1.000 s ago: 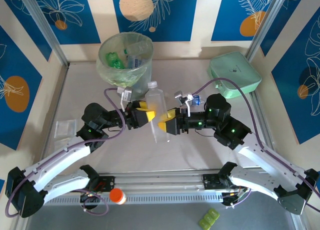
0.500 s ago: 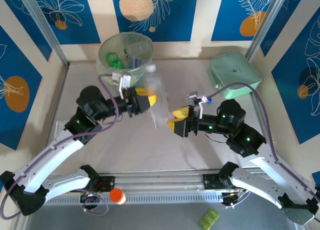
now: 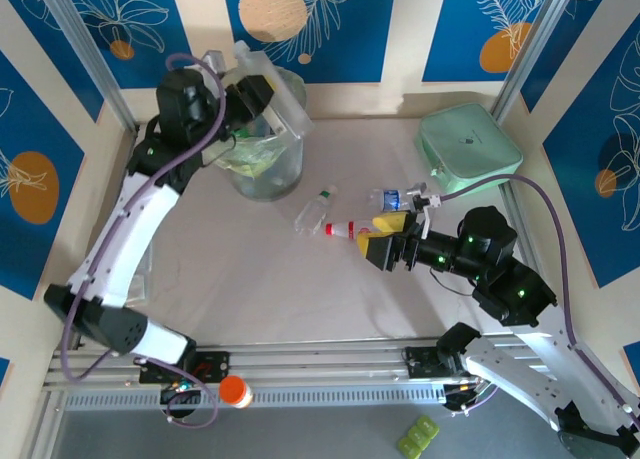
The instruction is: Put the plastic bottles in the bin
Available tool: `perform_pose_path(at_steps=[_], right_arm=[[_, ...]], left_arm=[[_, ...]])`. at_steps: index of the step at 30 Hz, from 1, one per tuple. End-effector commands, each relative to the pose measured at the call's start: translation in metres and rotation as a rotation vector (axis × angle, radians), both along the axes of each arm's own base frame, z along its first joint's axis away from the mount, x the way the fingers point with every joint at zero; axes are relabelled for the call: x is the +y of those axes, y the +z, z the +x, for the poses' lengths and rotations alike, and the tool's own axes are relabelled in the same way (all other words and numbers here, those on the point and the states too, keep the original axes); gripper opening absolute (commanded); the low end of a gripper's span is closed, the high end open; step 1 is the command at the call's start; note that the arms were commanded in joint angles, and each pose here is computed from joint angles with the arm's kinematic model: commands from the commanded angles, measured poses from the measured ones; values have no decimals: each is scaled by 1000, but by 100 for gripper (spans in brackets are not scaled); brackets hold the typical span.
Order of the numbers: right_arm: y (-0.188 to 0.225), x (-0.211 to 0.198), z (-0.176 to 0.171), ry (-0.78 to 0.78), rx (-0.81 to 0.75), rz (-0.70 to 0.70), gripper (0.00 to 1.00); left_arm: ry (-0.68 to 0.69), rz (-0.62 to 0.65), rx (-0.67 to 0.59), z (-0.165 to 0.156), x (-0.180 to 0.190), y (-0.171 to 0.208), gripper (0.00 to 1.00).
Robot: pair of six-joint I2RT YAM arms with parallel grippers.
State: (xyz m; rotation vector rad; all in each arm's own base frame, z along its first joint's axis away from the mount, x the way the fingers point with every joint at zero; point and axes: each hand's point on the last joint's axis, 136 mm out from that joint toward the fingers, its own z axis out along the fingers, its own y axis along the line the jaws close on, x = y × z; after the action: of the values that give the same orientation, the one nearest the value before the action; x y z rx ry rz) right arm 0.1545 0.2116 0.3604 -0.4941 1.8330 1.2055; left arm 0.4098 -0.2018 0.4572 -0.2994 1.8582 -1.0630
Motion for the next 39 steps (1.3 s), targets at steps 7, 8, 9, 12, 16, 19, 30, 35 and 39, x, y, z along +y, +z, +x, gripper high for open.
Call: perform_pose_path(at_steps=[7,8,9,12,16,19,30,35,39], right_arm=[[-7,-1,0,5,-15,-26,86],[-7,-1,0,7,-16,-26,86],[-8,-1,0,8,-14,-29,86],[-11,-1,0,7,-4,-33,86],[-17,1,0,12,8,-38,86],[-19,1,0,13,15,-37,86],[-20,-2,0,2,6,-52,86],[-19,0,2,3,4,-54,86],[-14,-3,2,-11,-10,-59,86]], left_arm=[[188,-227,281,95,38,-45,28],[193,-248,291,103,38,-49,29],[209,-263,308,111,39,-56,29],[245,-297,332,128,40,-68,29],[290,-315,357,145,43,-87,31],[295,-325,381,157,46,-102,36],[295,-305,476,167,57,-140,69],[295,-324,467,166,67,-130,79],[303,-327,446,162,77,-118,82]])
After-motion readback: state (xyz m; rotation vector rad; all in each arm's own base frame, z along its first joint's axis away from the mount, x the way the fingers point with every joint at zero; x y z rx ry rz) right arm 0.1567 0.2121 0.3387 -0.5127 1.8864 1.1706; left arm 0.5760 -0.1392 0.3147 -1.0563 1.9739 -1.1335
